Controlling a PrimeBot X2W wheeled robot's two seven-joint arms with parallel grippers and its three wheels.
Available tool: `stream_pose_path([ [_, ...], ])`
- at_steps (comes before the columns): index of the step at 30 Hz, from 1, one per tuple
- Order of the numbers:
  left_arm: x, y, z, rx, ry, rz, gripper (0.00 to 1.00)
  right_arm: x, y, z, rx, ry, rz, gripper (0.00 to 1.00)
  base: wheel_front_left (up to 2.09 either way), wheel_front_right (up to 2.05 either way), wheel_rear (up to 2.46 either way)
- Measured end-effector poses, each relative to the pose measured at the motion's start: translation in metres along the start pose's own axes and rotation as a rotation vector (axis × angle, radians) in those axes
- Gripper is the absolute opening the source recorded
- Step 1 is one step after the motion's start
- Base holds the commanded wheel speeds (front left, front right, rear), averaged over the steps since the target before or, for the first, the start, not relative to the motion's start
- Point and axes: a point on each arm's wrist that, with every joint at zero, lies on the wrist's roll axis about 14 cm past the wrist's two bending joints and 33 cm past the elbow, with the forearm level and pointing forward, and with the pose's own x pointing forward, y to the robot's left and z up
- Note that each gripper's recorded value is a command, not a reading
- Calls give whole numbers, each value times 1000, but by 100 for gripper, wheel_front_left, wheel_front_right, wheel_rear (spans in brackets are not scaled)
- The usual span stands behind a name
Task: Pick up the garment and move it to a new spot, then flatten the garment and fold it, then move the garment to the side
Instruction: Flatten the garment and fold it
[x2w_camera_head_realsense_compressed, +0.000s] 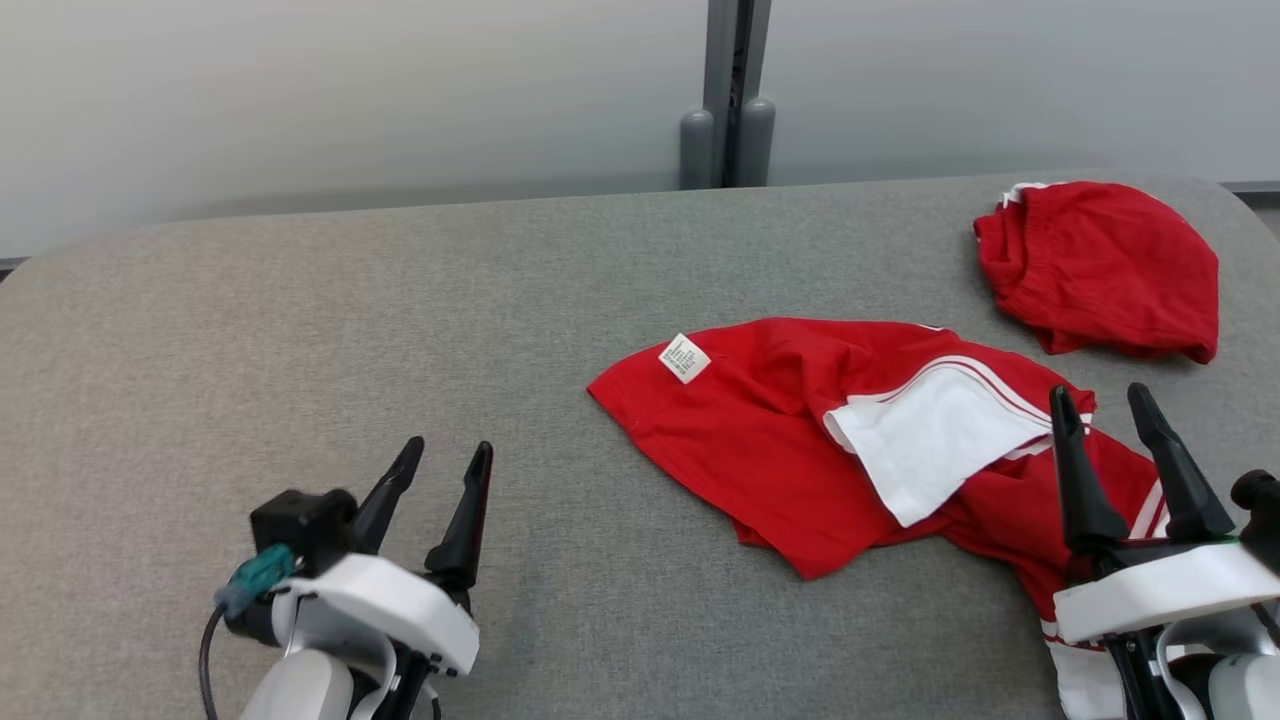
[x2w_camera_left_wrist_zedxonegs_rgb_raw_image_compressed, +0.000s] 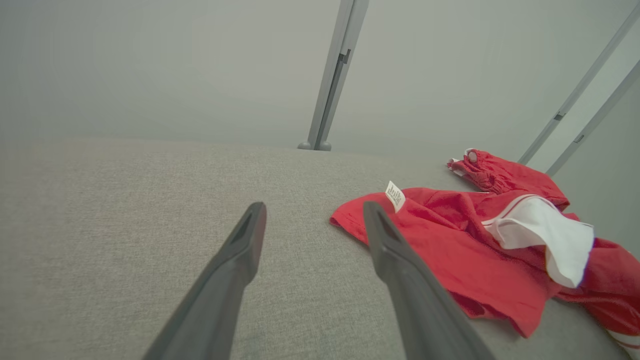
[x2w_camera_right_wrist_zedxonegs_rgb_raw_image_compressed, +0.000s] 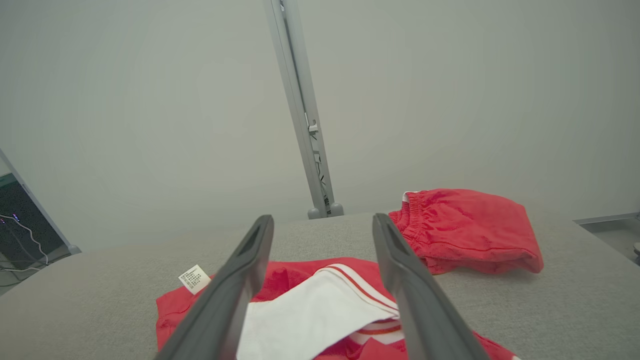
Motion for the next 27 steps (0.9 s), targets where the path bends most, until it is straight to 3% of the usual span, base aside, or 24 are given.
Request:
stream_pose_path([
  [9, 34, -29, -34, -12, 232, -91, 100, -3, -19, 12, -14, -43, -56, 100, 0, 0, 0],
  [13, 48, -42, -64, -92, 410, -87, 100, -4, -26, 24, -27, -89, -74, 100, 0, 0, 0],
  [20, 75, -55, -82, -132, 536, -116, 100, -8, -41, 28, -40, -111, -118, 100, 0, 0, 0],
  [27, 84, -71, -111, -252, 672, -144, 100, -13, -58, 28, -54, -127, -171, 100, 0, 0, 0],
])
